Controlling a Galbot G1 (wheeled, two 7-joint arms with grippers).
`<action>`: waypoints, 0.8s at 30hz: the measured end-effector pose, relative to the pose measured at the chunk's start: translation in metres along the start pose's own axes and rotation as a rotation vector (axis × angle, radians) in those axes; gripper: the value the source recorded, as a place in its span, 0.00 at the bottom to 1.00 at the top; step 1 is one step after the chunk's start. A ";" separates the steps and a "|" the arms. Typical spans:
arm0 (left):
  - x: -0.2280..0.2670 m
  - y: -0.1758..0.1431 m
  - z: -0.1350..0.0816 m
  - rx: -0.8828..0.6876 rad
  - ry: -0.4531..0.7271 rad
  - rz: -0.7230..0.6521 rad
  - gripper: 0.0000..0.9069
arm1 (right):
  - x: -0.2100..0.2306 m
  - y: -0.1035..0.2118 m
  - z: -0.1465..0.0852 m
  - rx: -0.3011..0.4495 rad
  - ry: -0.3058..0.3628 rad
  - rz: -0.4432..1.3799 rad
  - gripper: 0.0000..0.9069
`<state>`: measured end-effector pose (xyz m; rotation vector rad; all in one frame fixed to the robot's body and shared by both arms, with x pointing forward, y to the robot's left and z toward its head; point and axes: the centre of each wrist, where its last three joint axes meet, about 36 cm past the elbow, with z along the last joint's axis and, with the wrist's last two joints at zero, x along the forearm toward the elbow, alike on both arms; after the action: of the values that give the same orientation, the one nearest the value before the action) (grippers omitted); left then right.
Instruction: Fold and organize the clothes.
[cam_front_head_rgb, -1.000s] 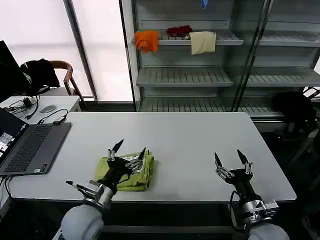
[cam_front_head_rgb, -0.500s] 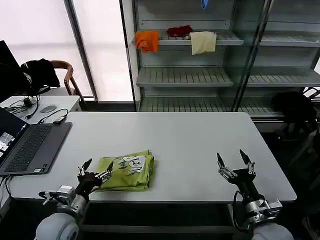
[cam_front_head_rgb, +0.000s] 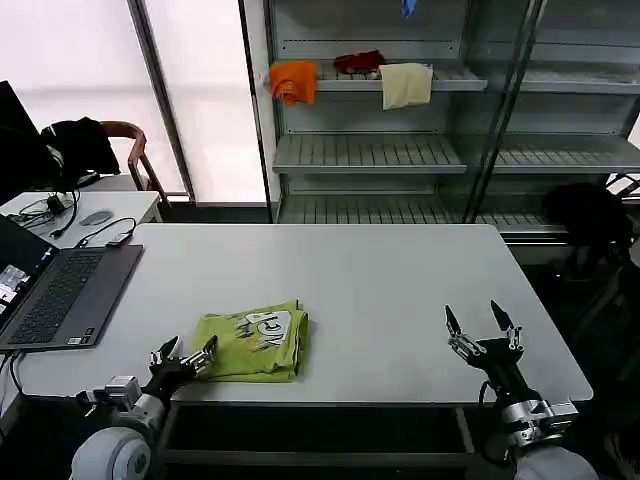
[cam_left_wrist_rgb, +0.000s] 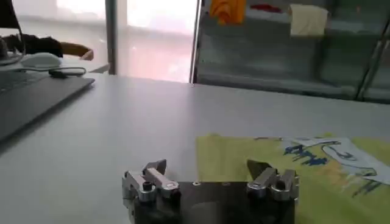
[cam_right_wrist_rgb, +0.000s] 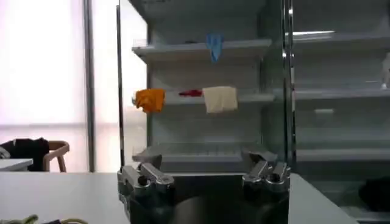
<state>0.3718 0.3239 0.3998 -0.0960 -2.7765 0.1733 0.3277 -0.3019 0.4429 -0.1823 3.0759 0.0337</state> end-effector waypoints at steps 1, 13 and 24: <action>-0.001 0.000 0.001 0.009 0.002 0.003 1.00 | 0.000 0.000 0.000 -0.001 -0.001 0.001 1.00; -0.007 -0.003 0.010 0.073 0.021 0.028 0.01 | -0.001 0.000 -0.001 -0.005 -0.002 -0.001 1.00; -0.003 -0.010 0.015 0.076 0.025 0.067 0.00 | -0.003 0.003 -0.001 -0.007 -0.004 -0.007 1.00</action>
<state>0.3693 0.3124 0.3864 -0.1707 -2.7397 0.2927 0.3303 -0.2986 0.4441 -0.1936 3.0717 0.0438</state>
